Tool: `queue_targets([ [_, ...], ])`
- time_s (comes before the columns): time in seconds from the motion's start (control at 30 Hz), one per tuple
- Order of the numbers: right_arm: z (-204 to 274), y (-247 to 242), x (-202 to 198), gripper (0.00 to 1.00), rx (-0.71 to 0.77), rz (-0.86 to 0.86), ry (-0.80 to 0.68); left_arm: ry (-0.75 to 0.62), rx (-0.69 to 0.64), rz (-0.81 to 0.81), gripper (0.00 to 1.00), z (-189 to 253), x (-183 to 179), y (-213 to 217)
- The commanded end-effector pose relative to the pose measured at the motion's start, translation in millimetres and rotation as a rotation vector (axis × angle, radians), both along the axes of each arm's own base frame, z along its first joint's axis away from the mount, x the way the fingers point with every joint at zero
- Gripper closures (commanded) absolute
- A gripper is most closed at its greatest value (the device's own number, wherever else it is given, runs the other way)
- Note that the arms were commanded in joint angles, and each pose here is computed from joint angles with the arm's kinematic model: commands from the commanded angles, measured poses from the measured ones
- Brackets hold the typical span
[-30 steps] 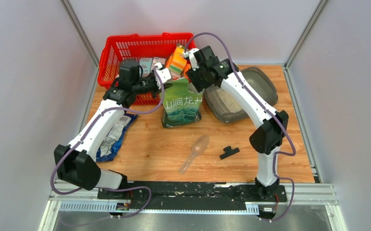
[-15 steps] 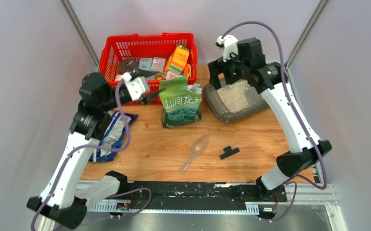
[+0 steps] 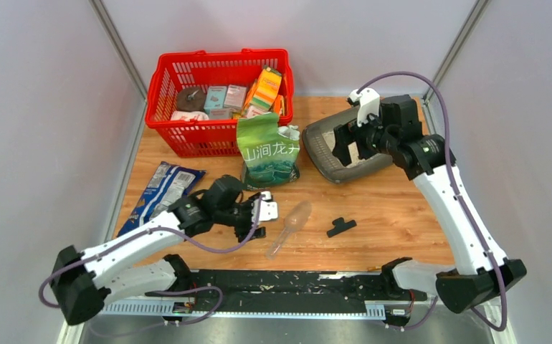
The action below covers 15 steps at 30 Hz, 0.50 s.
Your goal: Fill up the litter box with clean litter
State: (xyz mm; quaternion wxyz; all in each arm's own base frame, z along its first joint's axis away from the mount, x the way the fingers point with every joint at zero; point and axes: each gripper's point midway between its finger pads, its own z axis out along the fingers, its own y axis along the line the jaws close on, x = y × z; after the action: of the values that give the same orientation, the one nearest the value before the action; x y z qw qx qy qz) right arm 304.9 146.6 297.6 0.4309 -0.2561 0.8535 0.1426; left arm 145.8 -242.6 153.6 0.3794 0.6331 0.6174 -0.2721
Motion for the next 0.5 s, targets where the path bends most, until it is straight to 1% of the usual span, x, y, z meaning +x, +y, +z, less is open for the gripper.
queue_targets([
  [0.0, 24.7, -11.8, -13.2, 0.0, 0.031, -0.052, -0.093, 0.046, 0.051, 0.223, 0.3, -23.9, 23.7, -16.7],
  [0.03, 33.2, -16.8, -18.6, 0.0, 0.036, -0.069, -0.118, 0.125, 0.031, 0.334, 0.3, -25.9, 30.0, -22.3],
  [0.07, 33.6, -18.0, -22.0, 0.0, 0.037, -0.07, -0.118, 0.168, 0.067, 0.439, 0.3, -39.9, 40.3, -21.5],
  [0.1, 33.4, -18.2, -26.5, 0.0, 0.038, -0.06, -0.118, 0.216, 0.053, 0.465, 0.29, -41.1, 40.4, -28.0],
  [0.13, 37.4, -15.7, -33.3, 0.0, 0.057, -0.036, -0.129, 0.252, 0.03, 0.475, 0.2, -42.6, 40.1, -35.8],
  [0.2, 41.3, -15.9, -38.8, 0.0, 0.085, -0.041, -0.142, 0.264, 0.066, 0.536, 0.2, -58.1, 43.7, -38.2],
  [0.23, 42.7, -16.9, -40.4, 0.0, 0.092, -0.046, -0.153, 0.293, 0.06, 0.577, 0.2, -61.9, 45.1, -40.3],
  [0.27, 42.6, -16.8, -39.6, 0.0, 0.104, -0.05, -0.17, 0.295, 0.089, 0.633, 0.2, -71.7, 49.8, -36.6],
  [0.3, 47.4, -20.6, -45.0, 0.0, 0.12, -0.06, -0.196, 0.312, 0.085, 0.674, 0.2, -70.1, 53.3, -38.5],
  [0.4, 46.5, -28.2, -51.6, 0.0, 0.143, -0.086, -0.222, 0.307, 0.094, 0.676, 0.2, -68.2, 59.8, -45.9],
  [0.47, 40.1, -37.0, -51.3, 0.0, 0.155, -0.123, -0.215, 0.295, 0.065, 0.678, 0.2, -60.2, 69.3, -57.0],
])
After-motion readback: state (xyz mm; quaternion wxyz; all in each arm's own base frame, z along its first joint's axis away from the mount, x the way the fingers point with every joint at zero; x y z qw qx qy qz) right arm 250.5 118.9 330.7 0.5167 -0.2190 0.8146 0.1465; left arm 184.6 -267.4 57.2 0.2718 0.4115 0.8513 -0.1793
